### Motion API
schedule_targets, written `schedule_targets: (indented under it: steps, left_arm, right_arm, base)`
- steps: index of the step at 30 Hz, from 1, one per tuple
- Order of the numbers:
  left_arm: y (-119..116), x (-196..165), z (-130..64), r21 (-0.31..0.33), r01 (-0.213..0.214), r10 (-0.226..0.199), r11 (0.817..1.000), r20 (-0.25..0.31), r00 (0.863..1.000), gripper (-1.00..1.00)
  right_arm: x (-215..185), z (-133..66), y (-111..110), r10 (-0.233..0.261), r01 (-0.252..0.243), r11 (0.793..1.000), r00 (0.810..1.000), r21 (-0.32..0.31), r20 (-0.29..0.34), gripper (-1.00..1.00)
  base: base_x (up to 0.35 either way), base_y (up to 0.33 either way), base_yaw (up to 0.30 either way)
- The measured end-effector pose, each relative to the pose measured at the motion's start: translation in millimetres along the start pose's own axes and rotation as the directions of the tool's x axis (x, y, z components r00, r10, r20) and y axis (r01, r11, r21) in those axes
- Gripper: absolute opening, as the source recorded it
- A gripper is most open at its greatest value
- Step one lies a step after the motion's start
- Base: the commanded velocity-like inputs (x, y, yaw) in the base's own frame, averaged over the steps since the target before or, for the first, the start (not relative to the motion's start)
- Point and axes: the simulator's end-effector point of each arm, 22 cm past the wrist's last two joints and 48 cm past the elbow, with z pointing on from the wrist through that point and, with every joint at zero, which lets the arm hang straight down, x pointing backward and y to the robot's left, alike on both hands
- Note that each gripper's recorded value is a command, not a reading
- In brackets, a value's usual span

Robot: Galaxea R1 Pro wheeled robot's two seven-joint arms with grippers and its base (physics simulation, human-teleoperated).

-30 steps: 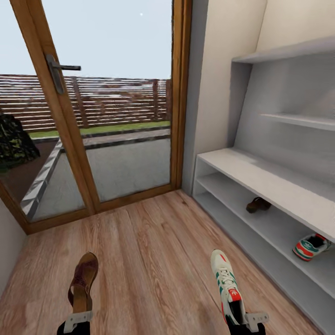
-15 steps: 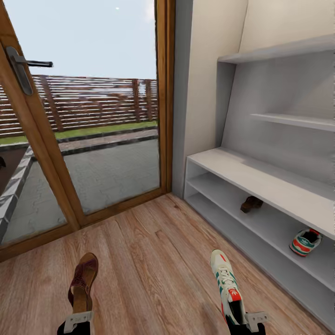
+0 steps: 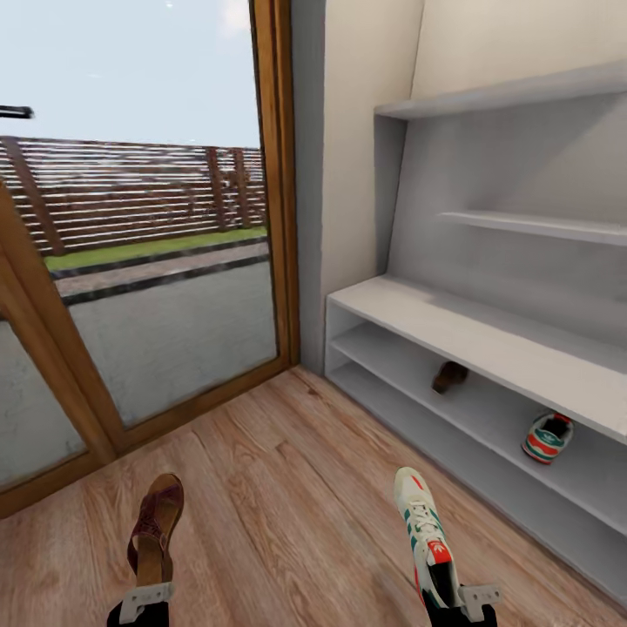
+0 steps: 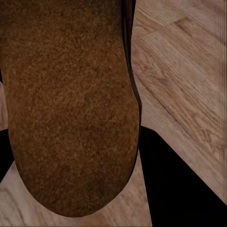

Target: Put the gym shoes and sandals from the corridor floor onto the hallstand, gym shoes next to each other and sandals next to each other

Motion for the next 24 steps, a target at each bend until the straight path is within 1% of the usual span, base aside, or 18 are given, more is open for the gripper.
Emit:
schedule_targets:
  steps: [7, 10, 19, 24]
  left_arm:
    - [-2.2, 0.3, 0.0, 0.006, 0.0, 0.0, 1.0, 0.0, 1.0, -1.0]
    - [-3.3, 0.4, 0.0, 0.01, 0.001, -0.001, 1.0, 0.0, 1.0, -1.0]
    - [-3.4, 0.5, -0.2, 0.011, 0.001, -0.001, 1.0, 0.0, 1.0, -1.0]
    - [-3.1, 0.7, -0.2, 0.01, 0.001, -0.001, 1.0, 0.0, 1.0, -1.0]
  right_arm:
    - [0.0, 0.0, 0.0, 0.0, 0.0, 1.0, 1.0, 0.0, 0.0, -1.0]
    - [0.0, 0.0, -0.1, 0.001, -0.001, 1.0, 1.0, 0.0, 0.0, -1.0]
    - [0.0, -0.1, 0.0, 0.0, 0.0, 1.0, 1.0, 0.0, 0.0, -1.0]
    - [0.1, 0.0, 0.1, 0.0, 0.0, 1.0, 1.0, 0.0, -0.001, -1.0]
  base:
    - [0.002, 0.002, -0.263]
    - [0.05, 0.112, -0.263]
    - [0.107, 0.273, -0.263]
    - [0.033, 0.302, -0.263]
